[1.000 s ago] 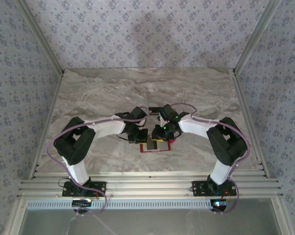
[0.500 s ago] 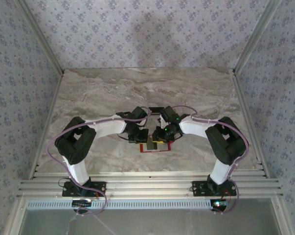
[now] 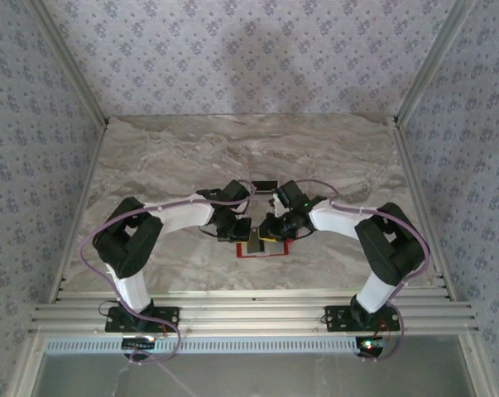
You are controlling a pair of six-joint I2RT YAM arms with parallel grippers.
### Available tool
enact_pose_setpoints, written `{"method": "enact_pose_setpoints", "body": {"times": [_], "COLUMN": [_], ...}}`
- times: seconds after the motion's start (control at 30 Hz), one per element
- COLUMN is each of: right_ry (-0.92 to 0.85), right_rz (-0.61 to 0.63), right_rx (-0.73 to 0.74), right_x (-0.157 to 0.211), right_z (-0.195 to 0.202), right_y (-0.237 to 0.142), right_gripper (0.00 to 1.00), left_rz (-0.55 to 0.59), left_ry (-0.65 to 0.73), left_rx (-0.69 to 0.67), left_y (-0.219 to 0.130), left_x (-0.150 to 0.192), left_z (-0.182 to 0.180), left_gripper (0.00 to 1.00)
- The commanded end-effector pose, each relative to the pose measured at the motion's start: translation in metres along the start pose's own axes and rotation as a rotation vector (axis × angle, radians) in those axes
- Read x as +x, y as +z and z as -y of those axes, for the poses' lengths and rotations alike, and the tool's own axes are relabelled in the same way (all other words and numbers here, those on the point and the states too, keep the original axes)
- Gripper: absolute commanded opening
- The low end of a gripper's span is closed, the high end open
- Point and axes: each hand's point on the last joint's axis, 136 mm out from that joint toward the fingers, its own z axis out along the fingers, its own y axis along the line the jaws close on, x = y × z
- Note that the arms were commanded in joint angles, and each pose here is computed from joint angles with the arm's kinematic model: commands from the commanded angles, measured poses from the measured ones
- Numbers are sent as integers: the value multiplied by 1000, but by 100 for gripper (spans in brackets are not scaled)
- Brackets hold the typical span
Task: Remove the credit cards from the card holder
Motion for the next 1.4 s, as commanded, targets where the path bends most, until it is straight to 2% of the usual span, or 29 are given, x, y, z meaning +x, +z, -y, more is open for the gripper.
{"method": "enact_pose_setpoints", "body": {"times": [0.0, 0.23, 0.7, 0.83, 1.03, 1.37], "right_ry": [3, 24, 23, 20, 4, 4], "right_rz": [4, 13, 49, 54, 47, 23], "right_rx": [-69, -50, 89, 89, 41, 31], "right_x": [-1, -1, 2, 0, -2, -4], "right_z": [-11, 0, 27, 23, 9, 5], "right_y": [-3, -2, -35, -39, -35, -20], "right_gripper": [15, 8, 7, 8, 17, 17], "left_rz": [-79, -78, -76, -75, -74, -73], "left_ry": [-12, -11, -9, -5, -3, -1], "left_rx": [-118, -122, -126, -123, -118, -113], "left_y": [13, 12, 12, 12, 12, 12], "left_x": [21, 21, 21, 20, 19, 19], "left_z": [-27, -27, -28, -27, -26, -25], "left_gripper": [6, 5, 5, 5, 5, 5]}}
